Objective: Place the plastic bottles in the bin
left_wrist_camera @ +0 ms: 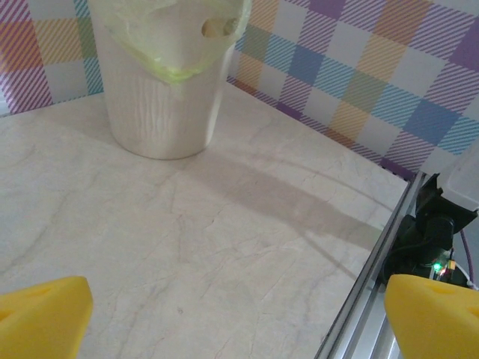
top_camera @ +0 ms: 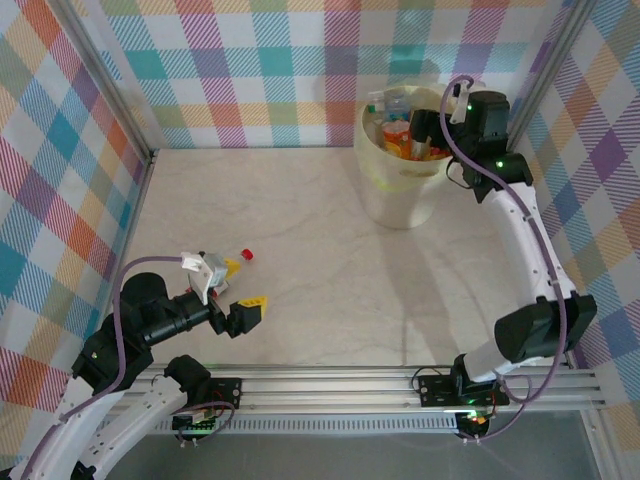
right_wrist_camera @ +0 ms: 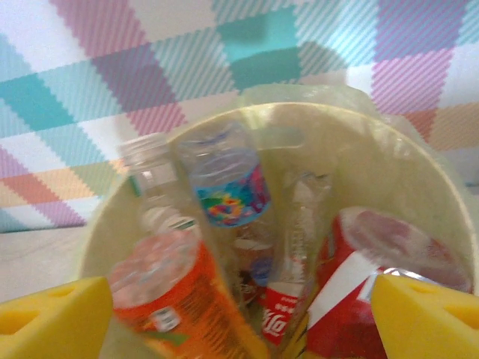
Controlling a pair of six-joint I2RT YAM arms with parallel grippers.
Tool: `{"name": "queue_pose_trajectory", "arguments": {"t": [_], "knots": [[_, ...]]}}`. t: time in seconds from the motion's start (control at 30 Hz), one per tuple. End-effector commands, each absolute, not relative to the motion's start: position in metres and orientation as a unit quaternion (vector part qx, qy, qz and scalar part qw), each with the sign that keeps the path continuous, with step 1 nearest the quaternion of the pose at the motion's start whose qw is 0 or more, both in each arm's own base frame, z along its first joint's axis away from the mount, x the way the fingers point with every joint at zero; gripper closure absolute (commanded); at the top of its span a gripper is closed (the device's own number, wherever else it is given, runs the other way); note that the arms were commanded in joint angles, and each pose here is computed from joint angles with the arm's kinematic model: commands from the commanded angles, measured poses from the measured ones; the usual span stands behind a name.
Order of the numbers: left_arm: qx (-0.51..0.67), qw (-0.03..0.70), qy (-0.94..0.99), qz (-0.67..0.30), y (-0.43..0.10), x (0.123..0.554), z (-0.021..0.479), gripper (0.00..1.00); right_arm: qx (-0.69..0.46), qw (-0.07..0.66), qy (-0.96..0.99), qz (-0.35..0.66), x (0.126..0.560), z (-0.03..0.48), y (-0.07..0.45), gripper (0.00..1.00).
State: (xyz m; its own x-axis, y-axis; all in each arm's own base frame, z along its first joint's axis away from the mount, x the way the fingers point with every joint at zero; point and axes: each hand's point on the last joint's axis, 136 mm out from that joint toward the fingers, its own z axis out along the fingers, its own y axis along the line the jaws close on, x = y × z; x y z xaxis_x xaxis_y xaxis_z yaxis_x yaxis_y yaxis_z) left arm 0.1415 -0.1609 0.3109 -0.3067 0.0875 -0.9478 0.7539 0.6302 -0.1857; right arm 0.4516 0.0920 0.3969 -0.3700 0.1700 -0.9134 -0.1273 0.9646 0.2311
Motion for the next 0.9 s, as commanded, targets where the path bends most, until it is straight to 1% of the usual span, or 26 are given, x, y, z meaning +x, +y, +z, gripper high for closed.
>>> {"name": "queue_pose_trajectory", "arguments": {"t": [0.0, 0.2, 0.4, 0.57, 0.87], "knots": [[0.264, 0.523, 0.751, -0.304, -0.154, 0.150, 0.310, 0.00, -0.043, 0.568, 0.804, 0.170, 0.425, 0.408, 0.125, 0.11], [0.264, 0.528, 0.747, -0.305, -0.153, 0.149, 0.313, 0.00, -0.088, 0.537, 0.814, 0.206, 0.376, 0.387, 0.183, 0.10], [0.265, 0.533, 0.743, -0.305, -0.152, 0.147, 0.315, 0.00, -0.089, 0.486, 0.828, 0.265, 0.339, 0.359, 0.231, 0.09], [0.262, 0.544, 0.737, -0.304, -0.148, 0.146, 0.318, 0.00, -0.077, 0.437, 0.843, 0.305, 0.324, 0.327, 0.267, 0.08], [0.262, 0.546, 0.735, -0.305, -0.148, 0.145, 0.319, 0.00, -0.035, 0.343, 0.880, 0.327, 0.314, 0.258, 0.334, 0.03]]}}
